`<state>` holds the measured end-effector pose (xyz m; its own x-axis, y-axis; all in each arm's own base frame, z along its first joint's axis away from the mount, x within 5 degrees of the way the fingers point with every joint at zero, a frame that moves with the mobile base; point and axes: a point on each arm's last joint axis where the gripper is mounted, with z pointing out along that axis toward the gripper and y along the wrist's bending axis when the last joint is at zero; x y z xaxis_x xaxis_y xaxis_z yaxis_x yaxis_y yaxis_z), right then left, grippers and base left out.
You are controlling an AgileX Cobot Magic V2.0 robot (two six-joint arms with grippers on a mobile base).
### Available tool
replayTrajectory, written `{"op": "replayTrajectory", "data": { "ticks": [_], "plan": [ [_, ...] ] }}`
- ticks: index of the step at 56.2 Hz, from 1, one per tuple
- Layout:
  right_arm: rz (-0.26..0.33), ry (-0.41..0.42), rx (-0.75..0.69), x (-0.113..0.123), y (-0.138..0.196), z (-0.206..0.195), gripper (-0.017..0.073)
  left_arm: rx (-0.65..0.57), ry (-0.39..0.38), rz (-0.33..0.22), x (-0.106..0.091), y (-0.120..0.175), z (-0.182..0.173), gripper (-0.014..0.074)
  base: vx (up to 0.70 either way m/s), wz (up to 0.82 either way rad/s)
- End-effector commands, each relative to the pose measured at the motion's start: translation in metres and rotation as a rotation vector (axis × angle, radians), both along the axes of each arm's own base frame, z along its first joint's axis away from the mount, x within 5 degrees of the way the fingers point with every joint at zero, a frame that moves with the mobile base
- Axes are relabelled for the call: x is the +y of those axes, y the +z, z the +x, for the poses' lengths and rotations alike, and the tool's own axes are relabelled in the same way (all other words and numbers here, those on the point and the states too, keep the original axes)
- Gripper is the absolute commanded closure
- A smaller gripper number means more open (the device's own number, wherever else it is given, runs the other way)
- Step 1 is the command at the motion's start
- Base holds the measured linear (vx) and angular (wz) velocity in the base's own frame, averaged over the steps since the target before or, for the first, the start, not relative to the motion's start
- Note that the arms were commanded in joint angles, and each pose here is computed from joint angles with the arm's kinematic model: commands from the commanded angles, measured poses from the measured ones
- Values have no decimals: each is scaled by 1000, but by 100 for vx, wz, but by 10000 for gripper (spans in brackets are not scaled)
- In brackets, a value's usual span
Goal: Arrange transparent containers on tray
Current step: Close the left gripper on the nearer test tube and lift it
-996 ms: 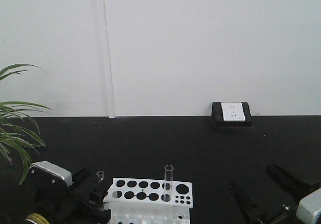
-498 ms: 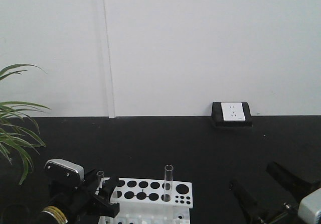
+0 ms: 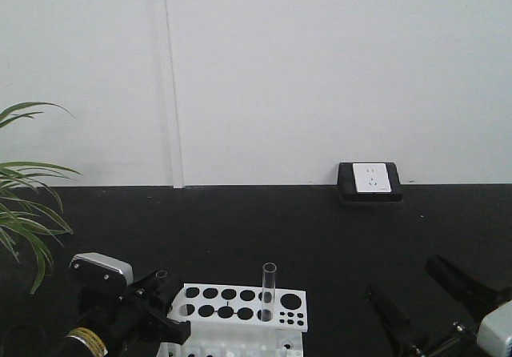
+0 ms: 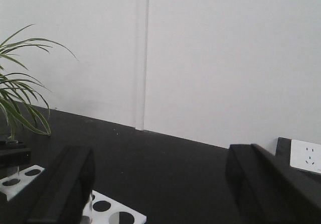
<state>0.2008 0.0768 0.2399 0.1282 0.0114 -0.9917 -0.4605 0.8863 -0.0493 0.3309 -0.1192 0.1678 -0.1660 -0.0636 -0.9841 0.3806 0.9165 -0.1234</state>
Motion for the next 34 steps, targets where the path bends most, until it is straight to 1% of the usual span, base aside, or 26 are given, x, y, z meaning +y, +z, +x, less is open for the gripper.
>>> {"op": "replayTrajectory", "data": {
  "ticks": [1,4,9,13,18,21,22,28,34],
  "plan": [
    [45,7,-127,1,19,1,-33,-224,0,-112,0,60,-5,600,0,0],
    [42,7,-122,1,19,1,-33,-271,-4,-124,2,80,-11,599,0,0],
    [36,13,-114,1,18,1,-33,-334,-2,-131,6,122,-23,598,0,0],
    [2,38,-106,5,19,3,-33,-375,4,-109,10,157,-32,598,0,0],
    [-57,80,-106,11,24,9,-33,-423,4,-48,14,202,-45,598,0,0],
    [-71,113,-105,16,28,16,-33,-433,10,-29,17,224,-53,598,0,0],
    [-65,127,-106,18,30,19,-33,-443,14,-30,18,233,-56,598,0,0],
    [-58,178,-83,28,31,37,-33,-476,27,-38,25,259,-72,598,0,0],
    [-30,223,-45,37,26,59,-33,-499,30,-46,28,267,-82,598,0,0]
  ]
}}
